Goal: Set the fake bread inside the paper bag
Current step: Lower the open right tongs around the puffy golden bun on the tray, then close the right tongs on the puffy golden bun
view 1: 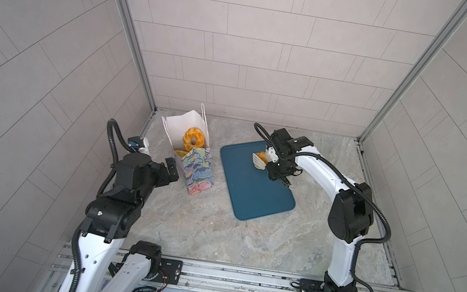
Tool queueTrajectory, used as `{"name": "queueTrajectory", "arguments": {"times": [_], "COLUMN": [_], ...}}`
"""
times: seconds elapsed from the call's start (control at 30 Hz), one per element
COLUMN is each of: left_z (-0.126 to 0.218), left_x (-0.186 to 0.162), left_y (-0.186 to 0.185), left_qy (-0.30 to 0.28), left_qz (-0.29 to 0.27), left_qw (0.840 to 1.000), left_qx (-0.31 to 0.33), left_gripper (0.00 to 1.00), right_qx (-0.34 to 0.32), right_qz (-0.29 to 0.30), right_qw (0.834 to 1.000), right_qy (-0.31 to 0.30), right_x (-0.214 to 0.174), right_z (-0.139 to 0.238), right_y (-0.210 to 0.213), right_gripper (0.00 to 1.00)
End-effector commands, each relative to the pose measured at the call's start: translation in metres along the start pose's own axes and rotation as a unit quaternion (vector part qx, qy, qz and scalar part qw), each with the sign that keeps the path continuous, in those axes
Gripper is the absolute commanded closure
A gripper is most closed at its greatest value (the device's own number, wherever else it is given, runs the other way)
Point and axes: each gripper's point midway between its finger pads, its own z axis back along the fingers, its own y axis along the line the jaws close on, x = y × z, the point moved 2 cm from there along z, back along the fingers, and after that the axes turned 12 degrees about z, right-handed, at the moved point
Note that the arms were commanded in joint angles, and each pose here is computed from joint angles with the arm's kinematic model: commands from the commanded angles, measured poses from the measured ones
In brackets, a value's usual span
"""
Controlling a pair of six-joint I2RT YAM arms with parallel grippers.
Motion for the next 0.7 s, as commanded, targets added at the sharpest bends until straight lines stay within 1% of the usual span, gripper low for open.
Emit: {"name": "queueTrajectory", "arguments": {"times": [0.0, 0.17, 0.37, 0.43, 0.57, 0.67], "left_z": [0.0, 0.001, 0.001, 0.001, 0.002, 0.002], "left_x": [-0.002, -0.002, -0.002, -0.001, -0.001, -0.002], "left_y": [0.003, 0.003, 0.004, 0.003, 0.005, 0.005], "left_qy": [-0.001, -0.002, -0.003, -0.004, -0.004, -0.002], "left_qz": [-0.004, -0.005, -0.005, -0.005, -0.006, -0.006], "left_qw": [1.0, 1.0, 1.0, 1.0, 1.0, 1.0], "left_qx": [0.007, 0.007, 0.009, 0.008, 0.01, 0.013], "left_gripper": [0.0, 0.0, 0.0, 0.0, 0.0, 0.0], "right_qx": [-0.035, -0.05, -0.052, -0.047, -0.006, -0.002], "right_qz": [-0.004, 0.006, 0.014, 0.017, 0.014, 0.025], "right_qw": [0.999, 0.999, 0.999, 0.999, 1.0, 1.0], "right_qy": [-0.019, -0.022, -0.008, -0.004, -0.018, -0.019], "right_x": [-0.003, -0.008, -0.013, -0.014, -0.012, -0.014], "right_z": [0.031, 0.034, 0.026, 0.02, 0.012, 0.009], "right_y": [-0.009, -0.014, -0.018, -0.018, -0.015, -0.013], "right_gripper": [0.47, 0.45, 0.44, 0.44, 0.43, 0.43]}}
